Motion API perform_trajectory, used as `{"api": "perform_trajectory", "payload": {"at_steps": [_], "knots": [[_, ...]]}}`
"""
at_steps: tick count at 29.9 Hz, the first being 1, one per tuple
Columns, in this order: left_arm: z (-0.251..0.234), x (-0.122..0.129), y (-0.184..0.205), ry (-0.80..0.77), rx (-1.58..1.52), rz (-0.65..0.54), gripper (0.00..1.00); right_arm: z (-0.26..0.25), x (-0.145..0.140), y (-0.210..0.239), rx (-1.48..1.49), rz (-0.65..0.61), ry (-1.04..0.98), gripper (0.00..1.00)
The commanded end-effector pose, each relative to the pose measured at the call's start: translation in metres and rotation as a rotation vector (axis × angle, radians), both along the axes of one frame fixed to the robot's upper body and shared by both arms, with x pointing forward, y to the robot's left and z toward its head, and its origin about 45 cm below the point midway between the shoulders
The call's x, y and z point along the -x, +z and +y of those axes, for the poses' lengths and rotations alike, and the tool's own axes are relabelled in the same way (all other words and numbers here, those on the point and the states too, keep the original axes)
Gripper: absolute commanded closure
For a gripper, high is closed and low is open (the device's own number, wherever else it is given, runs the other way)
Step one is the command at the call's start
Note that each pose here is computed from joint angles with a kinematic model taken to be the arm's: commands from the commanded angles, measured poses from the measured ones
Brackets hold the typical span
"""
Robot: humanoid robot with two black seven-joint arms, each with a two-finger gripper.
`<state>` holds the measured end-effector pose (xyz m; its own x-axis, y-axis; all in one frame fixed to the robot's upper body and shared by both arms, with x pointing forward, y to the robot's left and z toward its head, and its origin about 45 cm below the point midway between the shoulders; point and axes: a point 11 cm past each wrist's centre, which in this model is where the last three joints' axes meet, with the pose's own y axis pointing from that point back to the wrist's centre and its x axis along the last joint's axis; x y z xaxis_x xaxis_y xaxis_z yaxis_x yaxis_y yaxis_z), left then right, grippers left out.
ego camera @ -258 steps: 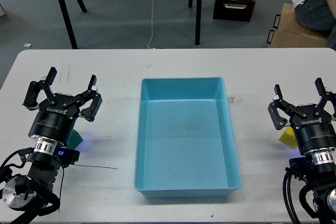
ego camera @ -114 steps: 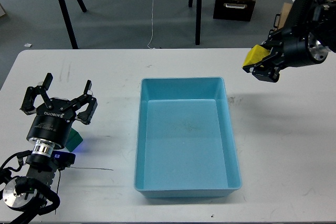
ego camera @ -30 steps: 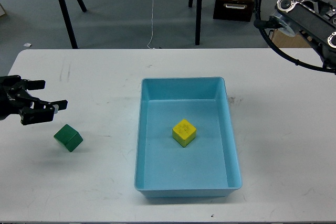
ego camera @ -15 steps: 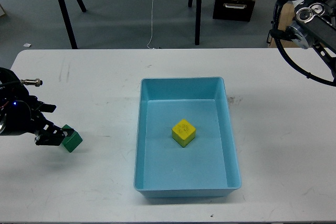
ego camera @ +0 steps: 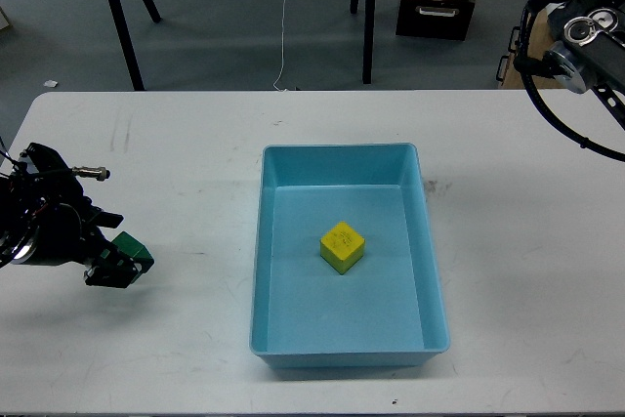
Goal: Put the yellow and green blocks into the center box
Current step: 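Close the left gripper on the green cube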
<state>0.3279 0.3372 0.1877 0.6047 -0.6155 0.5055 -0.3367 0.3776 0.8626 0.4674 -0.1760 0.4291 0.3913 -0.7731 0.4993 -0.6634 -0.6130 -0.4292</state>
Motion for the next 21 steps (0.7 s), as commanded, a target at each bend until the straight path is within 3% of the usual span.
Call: {"api": "perform_trajectory", "payload": {"at_steps": [1,17,21], "knots": [[0.007,-0.001,-0.005,0.020,-0.013,0.009,0.00,-0.001,0.000,0.000,0.000,0.000,-0.002,0.02],[0.008,-0.005,-0.026,0.050,-0.029,0.045,0.02,-0.001,0.000,-0.003,0.000,0.006,-0.001,0.02],[0.009,-0.005,-0.026,0.052,-0.029,0.047,0.17,-0.001,0.000,-0.004,-0.002,0.009,-0.001,0.02]]}}
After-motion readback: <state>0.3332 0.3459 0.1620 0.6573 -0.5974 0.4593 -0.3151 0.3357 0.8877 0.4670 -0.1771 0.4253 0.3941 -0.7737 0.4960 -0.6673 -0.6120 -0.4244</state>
